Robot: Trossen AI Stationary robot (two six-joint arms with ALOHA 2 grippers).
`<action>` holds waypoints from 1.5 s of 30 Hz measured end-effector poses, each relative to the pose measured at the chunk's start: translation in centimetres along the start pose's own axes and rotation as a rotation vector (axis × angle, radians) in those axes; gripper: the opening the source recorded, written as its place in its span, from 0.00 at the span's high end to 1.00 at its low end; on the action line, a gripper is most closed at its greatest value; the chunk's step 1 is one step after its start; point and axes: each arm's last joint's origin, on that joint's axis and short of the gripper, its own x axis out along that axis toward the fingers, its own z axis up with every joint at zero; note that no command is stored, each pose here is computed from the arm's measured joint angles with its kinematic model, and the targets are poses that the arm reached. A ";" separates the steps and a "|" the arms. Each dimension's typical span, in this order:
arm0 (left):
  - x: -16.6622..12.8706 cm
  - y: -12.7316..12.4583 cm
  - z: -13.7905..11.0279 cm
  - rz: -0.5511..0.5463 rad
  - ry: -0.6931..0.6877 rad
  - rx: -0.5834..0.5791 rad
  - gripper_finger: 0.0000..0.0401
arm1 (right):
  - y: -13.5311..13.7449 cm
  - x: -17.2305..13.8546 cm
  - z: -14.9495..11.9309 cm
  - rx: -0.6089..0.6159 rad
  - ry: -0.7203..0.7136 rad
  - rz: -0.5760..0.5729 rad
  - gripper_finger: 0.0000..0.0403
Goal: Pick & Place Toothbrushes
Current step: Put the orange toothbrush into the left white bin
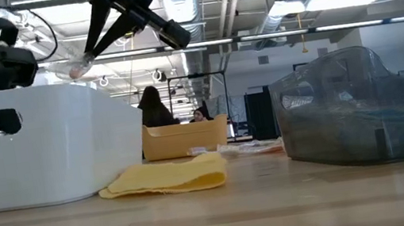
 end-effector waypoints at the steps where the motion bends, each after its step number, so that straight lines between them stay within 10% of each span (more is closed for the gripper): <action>1: -0.3 0.0 0.1 -0.017 -0.013 -0.008 1.00 | 0.0 0.0 0.1 -0.006 0.002 0.002 1.00; 39: -1.9 1.3 0.4 0.010 -0.022 -0.024 1.00 | -1.0 6.0 -0.9 -0.155 0.190 -0.045 1.00; 45: -1.9 1.3 0.4 0.009 -0.020 -0.023 1.00 | -1.3 5.9 -0.4 -0.146 0.223 -0.044 0.88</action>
